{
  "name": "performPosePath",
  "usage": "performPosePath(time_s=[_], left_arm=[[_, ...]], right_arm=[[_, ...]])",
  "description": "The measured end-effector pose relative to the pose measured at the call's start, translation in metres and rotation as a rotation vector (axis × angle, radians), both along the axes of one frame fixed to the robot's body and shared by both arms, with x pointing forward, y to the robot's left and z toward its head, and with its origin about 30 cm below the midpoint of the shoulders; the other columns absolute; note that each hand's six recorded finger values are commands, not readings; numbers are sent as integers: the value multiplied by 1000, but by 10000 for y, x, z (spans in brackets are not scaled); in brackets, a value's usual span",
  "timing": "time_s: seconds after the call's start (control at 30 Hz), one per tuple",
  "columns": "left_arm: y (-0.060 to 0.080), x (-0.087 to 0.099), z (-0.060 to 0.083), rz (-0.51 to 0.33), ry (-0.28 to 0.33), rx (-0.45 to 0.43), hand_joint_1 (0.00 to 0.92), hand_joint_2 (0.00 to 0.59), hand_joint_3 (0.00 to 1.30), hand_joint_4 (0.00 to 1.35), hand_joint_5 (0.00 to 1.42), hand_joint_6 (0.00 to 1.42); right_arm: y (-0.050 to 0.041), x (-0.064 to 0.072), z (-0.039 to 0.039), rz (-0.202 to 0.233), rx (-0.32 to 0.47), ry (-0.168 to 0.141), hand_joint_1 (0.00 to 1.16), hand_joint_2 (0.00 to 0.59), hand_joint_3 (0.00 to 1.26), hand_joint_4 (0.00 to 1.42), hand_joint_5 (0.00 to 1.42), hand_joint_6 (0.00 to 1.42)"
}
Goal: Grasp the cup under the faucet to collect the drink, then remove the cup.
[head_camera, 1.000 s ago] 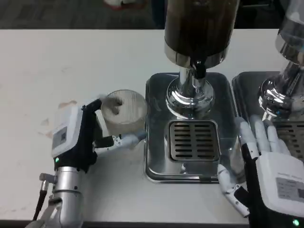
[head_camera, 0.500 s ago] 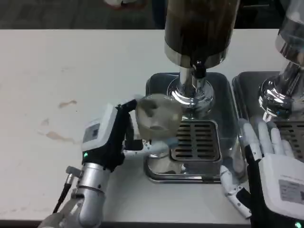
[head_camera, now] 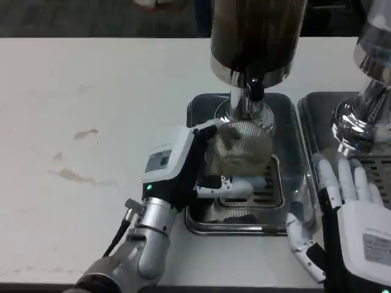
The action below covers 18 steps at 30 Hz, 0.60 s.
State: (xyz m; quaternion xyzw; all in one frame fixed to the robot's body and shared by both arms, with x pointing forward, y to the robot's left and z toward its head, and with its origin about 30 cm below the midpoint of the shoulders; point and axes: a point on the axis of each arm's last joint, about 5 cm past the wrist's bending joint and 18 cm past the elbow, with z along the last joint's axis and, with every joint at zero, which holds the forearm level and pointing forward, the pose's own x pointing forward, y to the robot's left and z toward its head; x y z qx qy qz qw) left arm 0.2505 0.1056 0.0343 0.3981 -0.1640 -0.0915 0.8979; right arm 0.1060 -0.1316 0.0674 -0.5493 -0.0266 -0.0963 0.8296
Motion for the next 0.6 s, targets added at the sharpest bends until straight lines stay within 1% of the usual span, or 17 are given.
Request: performPosePath(time_s=[0.17, 0.33, 0.43, 0.5, 0.57, 0.6], left_arm=[[-75, 27, 18, 0, 4, 15, 581, 10, 872, 1041, 1202, 1288], [-108, 56, 42, -10, -2, 34, 581, 1, 872, 1031, 1189, 1274], [-120, 54, 42, -16, -2, 39, 577, 0, 859, 994, 1166, 1268], [-122, 53, 41, -17, -2, 40, 577, 0, 841, 967, 1130, 1233], [-123, 52, 39, -18, -2, 43, 561, 0, 780, 871, 1066, 1171], [-123, 52, 38, -17, -3, 44, 549, 0, 757, 848, 1058, 1150]], right_arm=[[-3, -6, -1, -5, -1, 2, 93, 500, 83, 0, 0, 69], [-5, -8, -2, -7, -1, 2, 94, 501, 83, 0, 0, 76], [-5, -7, -2, -7, -1, 2, 94, 501, 83, 0, 0, 78], [-4, -7, -2, -7, -1, 2, 95, 501, 83, 0, 0, 79], [-4, -7, -2, -7, -1, 2, 95, 501, 83, 0, 0, 80], [-4, -7, -2, -7, -1, 1, 95, 501, 83, 0, 0, 80]])
